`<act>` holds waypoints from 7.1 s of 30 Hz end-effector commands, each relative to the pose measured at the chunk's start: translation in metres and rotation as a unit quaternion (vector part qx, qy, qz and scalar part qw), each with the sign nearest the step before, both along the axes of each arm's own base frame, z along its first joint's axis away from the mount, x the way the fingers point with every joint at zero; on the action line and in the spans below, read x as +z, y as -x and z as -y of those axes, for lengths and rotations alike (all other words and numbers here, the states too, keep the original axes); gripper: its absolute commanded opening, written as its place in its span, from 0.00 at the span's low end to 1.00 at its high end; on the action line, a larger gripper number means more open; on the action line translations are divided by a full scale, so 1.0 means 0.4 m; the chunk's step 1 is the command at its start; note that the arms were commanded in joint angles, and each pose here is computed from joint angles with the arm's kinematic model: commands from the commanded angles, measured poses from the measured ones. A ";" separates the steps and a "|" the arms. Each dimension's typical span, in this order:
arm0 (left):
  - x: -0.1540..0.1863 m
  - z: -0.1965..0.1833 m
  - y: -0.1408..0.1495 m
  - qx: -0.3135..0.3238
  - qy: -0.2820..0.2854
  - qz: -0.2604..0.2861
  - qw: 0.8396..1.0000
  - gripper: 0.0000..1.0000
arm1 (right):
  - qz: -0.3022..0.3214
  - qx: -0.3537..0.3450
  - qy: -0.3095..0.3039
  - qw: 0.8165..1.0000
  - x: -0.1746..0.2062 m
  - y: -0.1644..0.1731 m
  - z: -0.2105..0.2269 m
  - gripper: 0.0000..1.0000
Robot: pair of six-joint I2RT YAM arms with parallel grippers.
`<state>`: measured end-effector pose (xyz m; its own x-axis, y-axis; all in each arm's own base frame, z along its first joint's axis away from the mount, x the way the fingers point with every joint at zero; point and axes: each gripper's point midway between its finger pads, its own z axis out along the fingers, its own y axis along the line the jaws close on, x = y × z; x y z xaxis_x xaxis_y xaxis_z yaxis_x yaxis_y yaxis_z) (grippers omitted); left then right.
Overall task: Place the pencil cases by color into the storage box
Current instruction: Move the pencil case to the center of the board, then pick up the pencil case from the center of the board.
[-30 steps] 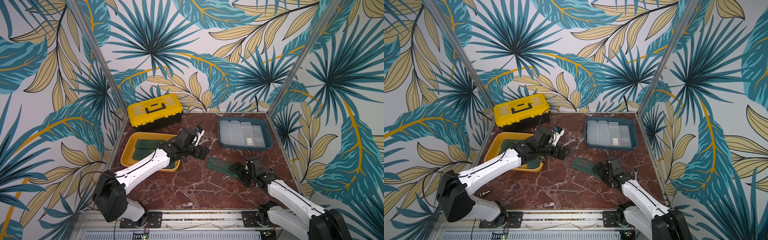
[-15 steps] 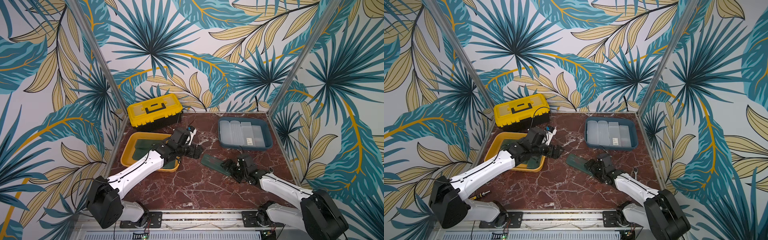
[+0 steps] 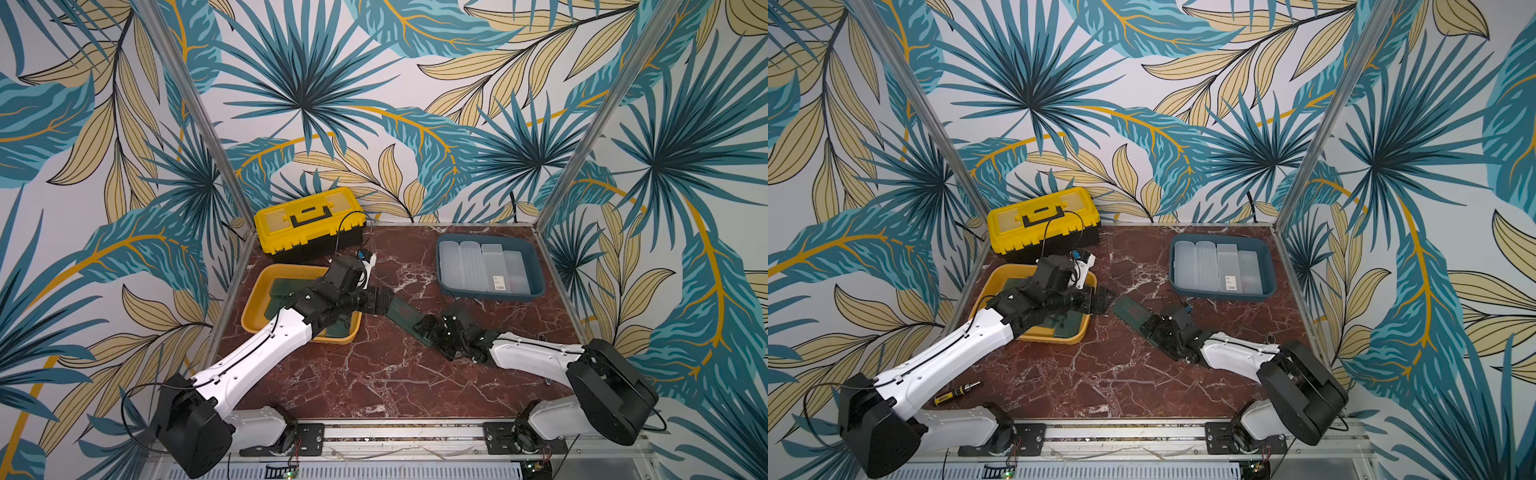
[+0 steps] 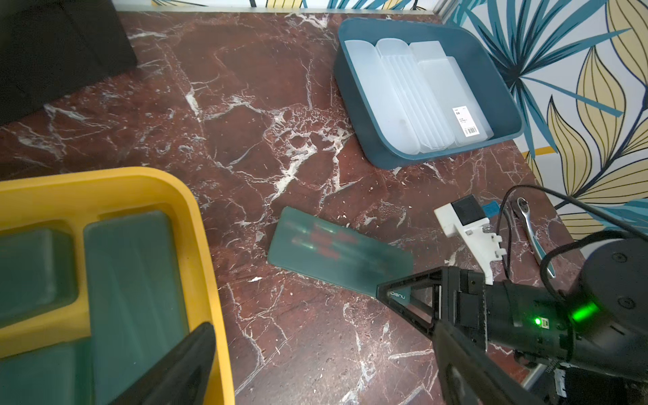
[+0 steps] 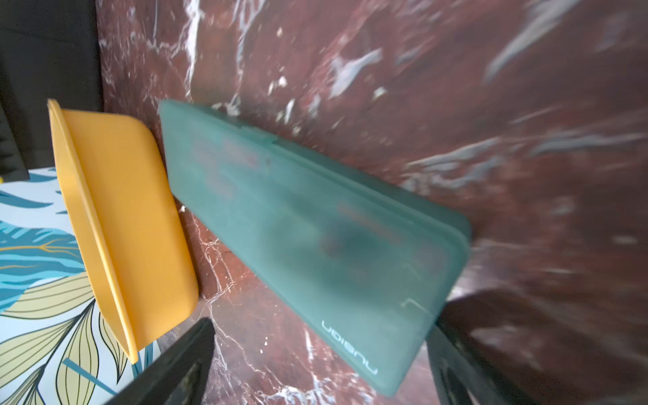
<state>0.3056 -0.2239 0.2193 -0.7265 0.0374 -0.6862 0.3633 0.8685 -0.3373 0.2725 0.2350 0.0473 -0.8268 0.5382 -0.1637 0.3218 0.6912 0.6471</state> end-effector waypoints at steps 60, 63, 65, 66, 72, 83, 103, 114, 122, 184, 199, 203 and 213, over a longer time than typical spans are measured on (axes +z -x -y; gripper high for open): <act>-0.100 -0.171 -0.039 0.104 0.035 -0.037 0.993 0.97 | 0.197 0.203 0.258 0.924 0.302 -0.128 0.159 0.95; -0.114 -0.177 -0.037 0.106 0.025 -0.039 0.993 0.96 | 0.193 0.207 0.259 0.923 0.290 -0.133 0.156 0.95; -0.122 -0.178 -0.038 0.107 0.020 -0.042 0.993 0.96 | 0.192 0.210 0.258 0.923 0.286 -0.134 0.152 0.95; -0.124 -0.177 -0.037 0.107 0.019 -0.042 0.993 0.96 | 0.191 0.212 0.259 0.923 0.283 -0.135 0.152 0.95; -0.129 -0.141 -0.034 0.092 -0.006 -0.033 0.995 0.96 | 0.179 0.219 0.259 0.924 0.257 -0.131 0.149 0.95; -0.170 -0.038 -0.020 0.070 -0.012 -0.066 0.995 0.95 | 0.161 0.242 0.257 0.921 0.201 -0.114 0.137 0.94; -0.202 0.142 -0.041 0.258 0.068 -0.188 0.945 0.93 | 0.202 0.119 0.328 0.915 0.284 -0.069 0.288 0.94; -0.290 0.189 -0.036 0.376 0.023 -0.237 0.895 0.88 | 0.219 0.118 0.303 0.920 0.285 -0.055 0.278 0.94; -0.328 0.191 -0.043 0.415 0.011 -0.250 0.875 0.85 | 0.232 0.128 0.296 0.918 0.279 -0.055 0.268 0.94; -0.289 0.252 -0.199 0.211 -0.124 -0.149 0.958 0.59 | 0.295 0.114 0.271 0.909 0.315 -0.031 0.272 0.95; -0.108 0.181 -0.180 0.085 -0.136 -0.090 0.983 0.59 | 0.313 0.132 0.256 0.905 0.326 -0.020 0.256 0.95; -0.043 0.105 -0.171 0.092 -0.127 -0.074 0.985 0.60 | 0.333 0.145 0.247 0.898 0.337 -0.024 0.227 0.95; 0.040 -0.124 -0.165 0.148 -0.105 -0.061 0.981 0.60 | 0.357 0.194 0.247 0.880 0.345 -0.018 0.136 0.95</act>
